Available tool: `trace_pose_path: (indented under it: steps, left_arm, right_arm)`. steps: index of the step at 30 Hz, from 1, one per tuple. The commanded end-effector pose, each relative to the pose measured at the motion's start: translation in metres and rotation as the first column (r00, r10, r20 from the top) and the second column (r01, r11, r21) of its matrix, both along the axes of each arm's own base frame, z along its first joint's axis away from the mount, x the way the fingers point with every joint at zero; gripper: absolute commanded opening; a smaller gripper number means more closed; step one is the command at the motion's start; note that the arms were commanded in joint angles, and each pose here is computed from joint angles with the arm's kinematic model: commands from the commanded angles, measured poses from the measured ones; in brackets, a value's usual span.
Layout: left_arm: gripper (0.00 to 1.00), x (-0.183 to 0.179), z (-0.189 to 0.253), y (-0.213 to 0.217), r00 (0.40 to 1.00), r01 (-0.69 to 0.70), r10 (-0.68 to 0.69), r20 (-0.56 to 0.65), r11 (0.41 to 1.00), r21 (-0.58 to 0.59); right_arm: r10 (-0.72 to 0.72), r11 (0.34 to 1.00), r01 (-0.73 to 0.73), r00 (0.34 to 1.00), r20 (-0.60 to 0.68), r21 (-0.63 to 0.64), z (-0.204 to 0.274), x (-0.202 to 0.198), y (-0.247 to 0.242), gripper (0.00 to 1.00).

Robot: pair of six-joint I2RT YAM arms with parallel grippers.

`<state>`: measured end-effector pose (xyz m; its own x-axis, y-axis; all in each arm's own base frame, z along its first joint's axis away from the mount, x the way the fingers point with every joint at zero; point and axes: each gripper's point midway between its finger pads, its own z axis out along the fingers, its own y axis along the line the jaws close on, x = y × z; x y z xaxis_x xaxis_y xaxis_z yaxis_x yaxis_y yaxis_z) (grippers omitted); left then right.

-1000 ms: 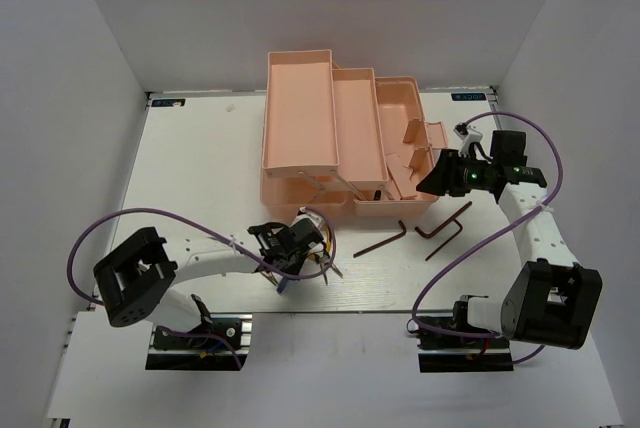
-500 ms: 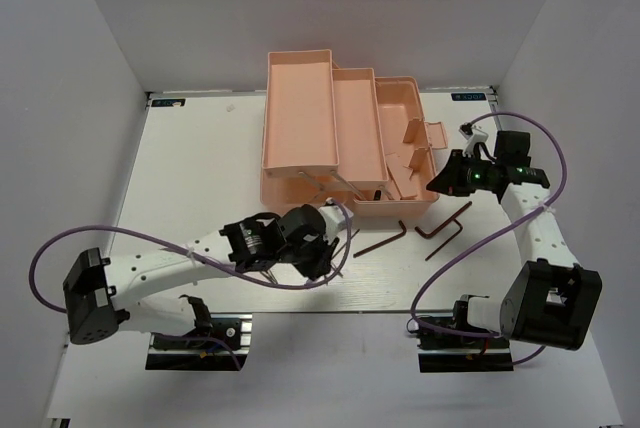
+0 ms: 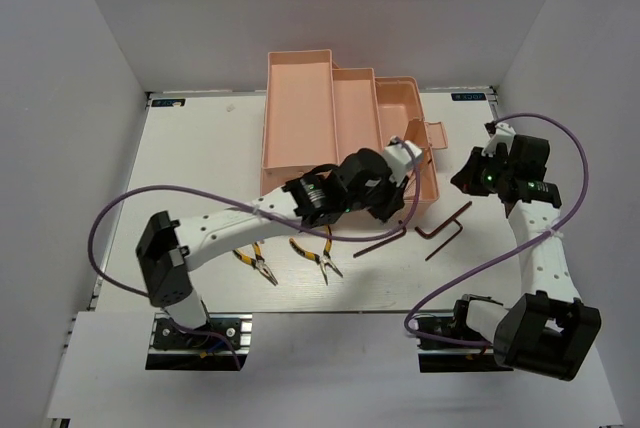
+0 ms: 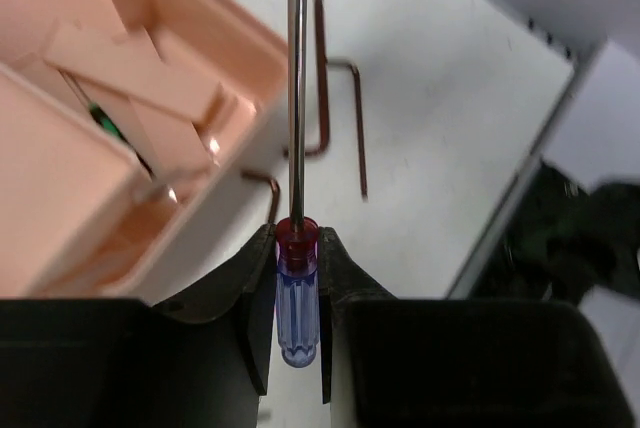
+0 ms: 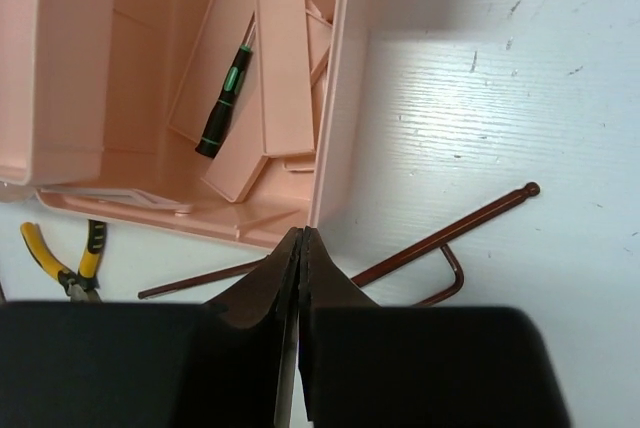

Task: Sort the tools into containers

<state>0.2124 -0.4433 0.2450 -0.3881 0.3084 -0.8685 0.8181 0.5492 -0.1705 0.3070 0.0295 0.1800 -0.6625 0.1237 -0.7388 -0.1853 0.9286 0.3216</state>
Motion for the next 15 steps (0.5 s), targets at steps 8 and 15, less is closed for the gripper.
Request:
trace_pose_path:
  steps: [8, 15]
  left_arm:
    - [0.0, 0.112, 0.024, -0.065, 0.977, -0.197, 0.207, 0.043, 0.966, -0.168]
    - [0.12, 0.167, 0.007, -0.073, 0.952, -0.295, 0.304, 0.04, 0.944, -0.146]
  right_arm:
    - [-0.011, 0.998, 0.009, 1.0, 0.026, 0.055, 0.005, -0.003, -0.005, 0.07]
    - [-0.008, 0.997, 0.007, 1.0, 0.015, 0.075, 0.002, -0.006, -0.009, 0.25]
